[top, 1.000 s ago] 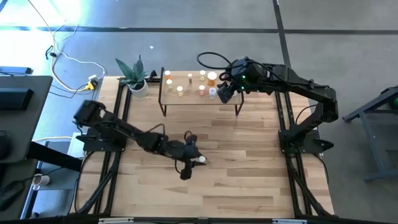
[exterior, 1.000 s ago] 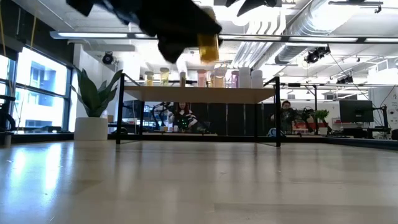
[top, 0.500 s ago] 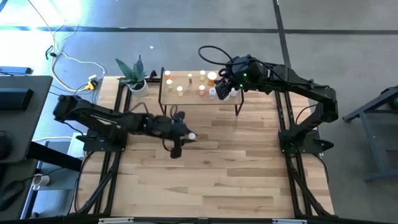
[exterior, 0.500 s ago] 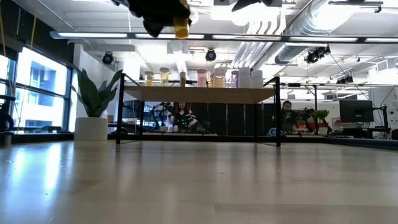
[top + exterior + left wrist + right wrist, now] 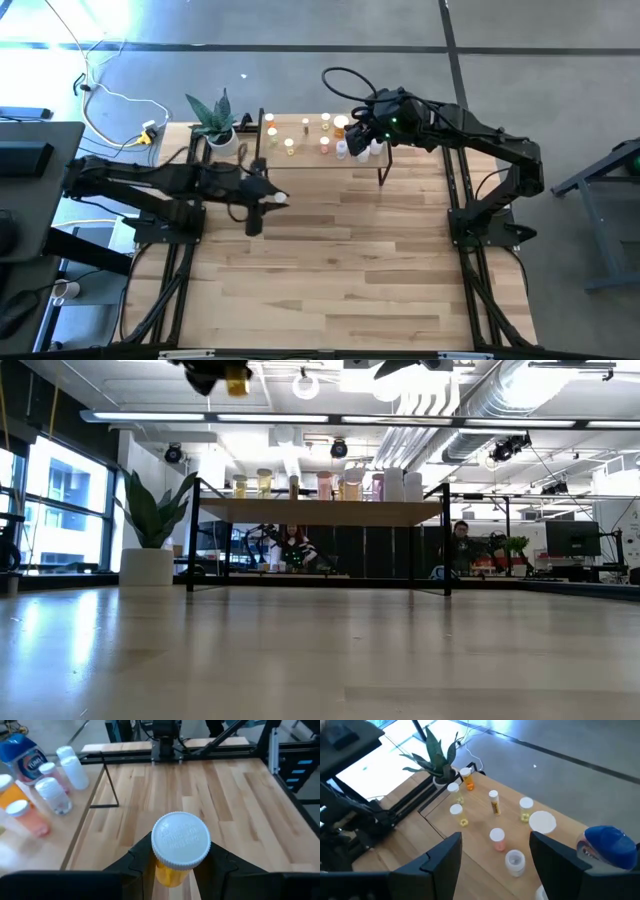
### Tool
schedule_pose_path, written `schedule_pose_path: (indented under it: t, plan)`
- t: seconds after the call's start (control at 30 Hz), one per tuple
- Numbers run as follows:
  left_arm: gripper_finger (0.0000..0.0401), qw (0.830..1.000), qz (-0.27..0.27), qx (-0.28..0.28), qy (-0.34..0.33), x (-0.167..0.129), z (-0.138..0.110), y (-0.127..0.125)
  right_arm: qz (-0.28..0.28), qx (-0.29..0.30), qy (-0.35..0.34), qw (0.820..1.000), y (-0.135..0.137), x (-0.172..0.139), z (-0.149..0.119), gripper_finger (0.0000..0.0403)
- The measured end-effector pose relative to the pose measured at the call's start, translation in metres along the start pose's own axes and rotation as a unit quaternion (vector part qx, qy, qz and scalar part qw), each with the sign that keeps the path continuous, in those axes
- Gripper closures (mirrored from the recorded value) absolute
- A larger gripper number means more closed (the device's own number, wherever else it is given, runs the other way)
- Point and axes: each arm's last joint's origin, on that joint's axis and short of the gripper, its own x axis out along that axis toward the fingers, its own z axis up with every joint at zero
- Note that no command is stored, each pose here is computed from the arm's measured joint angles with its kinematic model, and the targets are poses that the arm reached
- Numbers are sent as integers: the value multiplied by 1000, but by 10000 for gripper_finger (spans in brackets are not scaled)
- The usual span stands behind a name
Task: Pick and place medicine bottles onto shelf by color
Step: Put the small orange pill bottle on the shelf
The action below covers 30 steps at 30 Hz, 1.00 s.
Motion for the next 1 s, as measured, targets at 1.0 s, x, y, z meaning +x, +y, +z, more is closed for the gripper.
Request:
schedule_pose_path:
  t: [1.0]
  plan:
    - [302, 965, 185, -115, -144, -21, -113, 15, -17, 42, -12, 999, -1, 0, 1, 179]
